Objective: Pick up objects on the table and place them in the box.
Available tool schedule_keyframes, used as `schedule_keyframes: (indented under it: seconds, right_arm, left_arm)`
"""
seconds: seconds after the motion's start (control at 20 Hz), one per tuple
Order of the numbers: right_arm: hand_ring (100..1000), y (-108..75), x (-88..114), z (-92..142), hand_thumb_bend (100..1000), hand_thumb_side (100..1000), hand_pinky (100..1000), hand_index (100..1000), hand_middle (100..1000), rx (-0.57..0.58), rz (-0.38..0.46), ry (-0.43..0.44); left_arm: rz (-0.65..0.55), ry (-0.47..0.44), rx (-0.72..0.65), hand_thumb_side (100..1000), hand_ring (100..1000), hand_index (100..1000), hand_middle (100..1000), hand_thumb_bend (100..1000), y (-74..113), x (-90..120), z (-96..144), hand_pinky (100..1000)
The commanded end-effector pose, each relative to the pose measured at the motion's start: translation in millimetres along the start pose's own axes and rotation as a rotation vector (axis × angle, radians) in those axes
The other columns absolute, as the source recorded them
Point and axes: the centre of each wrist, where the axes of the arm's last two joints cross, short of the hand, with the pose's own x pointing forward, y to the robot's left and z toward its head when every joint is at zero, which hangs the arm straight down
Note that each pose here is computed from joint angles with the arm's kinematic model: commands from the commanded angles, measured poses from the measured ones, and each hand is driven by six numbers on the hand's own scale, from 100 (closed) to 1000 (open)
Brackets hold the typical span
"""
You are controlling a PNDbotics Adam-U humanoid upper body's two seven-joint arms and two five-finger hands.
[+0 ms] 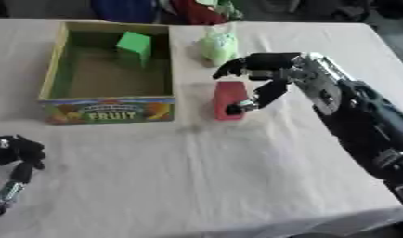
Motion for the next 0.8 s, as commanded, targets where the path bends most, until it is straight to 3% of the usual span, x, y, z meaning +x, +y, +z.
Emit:
schedule_keyframes:
  seconds: [0.05,0.55,0.8]
  right_arm:
    - [892,-8.2,-3,6,600,1000,780,979,912,0.243,0.177,-0.175]
    - [818,5.7,-16,10,573,1000,745,961,856,0.209,0.145,-0.114]
    - [746,12.4,-22,12,524,959,682,943,785,0.185,0.136,-0.08]
  left_arm:
    - [-0.022,-0.01,-0.001,391,551,740,573,100,4.8,3,-1,594]
    - [-0.02,-0.014,0.0,389,552,740,574,100,4.7,4,-1,594]
    - [-0.019,-0.014,0.0,387,553,740,575,100,4.5,4,-2,594]
